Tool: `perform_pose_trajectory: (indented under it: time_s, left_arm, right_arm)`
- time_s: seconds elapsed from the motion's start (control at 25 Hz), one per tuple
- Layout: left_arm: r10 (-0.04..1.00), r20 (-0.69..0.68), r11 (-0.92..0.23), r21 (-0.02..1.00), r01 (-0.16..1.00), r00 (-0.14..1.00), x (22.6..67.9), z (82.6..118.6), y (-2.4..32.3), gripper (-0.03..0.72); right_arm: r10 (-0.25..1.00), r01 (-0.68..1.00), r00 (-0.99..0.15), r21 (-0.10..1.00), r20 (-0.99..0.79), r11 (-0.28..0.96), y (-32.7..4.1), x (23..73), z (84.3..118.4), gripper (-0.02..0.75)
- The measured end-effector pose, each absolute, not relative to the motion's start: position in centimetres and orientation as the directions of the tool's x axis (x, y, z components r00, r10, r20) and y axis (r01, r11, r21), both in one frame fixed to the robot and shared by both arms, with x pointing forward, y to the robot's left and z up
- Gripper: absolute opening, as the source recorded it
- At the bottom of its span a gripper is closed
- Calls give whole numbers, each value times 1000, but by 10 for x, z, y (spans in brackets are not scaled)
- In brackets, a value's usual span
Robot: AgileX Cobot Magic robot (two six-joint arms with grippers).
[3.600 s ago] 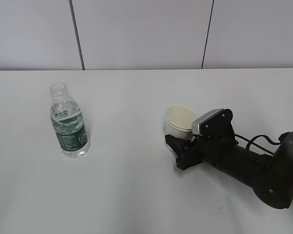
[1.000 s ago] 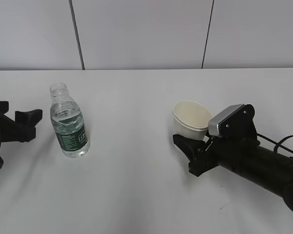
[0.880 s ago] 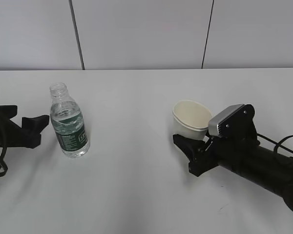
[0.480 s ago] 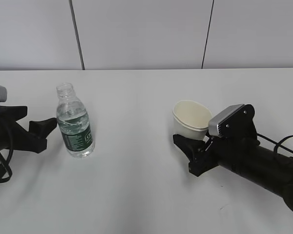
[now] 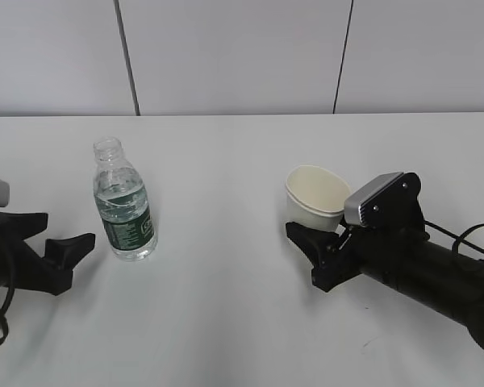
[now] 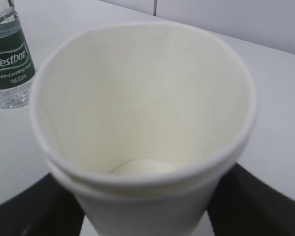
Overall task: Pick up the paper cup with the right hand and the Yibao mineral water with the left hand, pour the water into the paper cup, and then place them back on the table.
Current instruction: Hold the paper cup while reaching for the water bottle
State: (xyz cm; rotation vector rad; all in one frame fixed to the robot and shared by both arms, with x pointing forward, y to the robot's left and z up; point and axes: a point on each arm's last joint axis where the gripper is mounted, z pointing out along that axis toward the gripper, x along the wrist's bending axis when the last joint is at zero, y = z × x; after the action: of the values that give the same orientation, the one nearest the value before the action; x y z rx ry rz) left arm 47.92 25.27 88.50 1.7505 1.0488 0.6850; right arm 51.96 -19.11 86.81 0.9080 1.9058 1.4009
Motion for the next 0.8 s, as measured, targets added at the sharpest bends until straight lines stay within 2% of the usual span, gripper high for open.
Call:
perform_pose_trajectory:
  time_s: [0.24,0.48,0.8]
  left_arm:
    - [840,-38,-159,937,312,542,466,886,251,531]
    - [812,-44,-159,943,292,582,474,887,247,531]
    - [789,-145,-127,912,389,597,487,857,243,546]
  right_arm:
    - [808,175,-586,962,-69,209,-191,520,868,522]
    - [808,175,-586,962,-69,209,-191,520,868,522]
    - [808,175,-586,962,-69,209,-191,520,868,522]
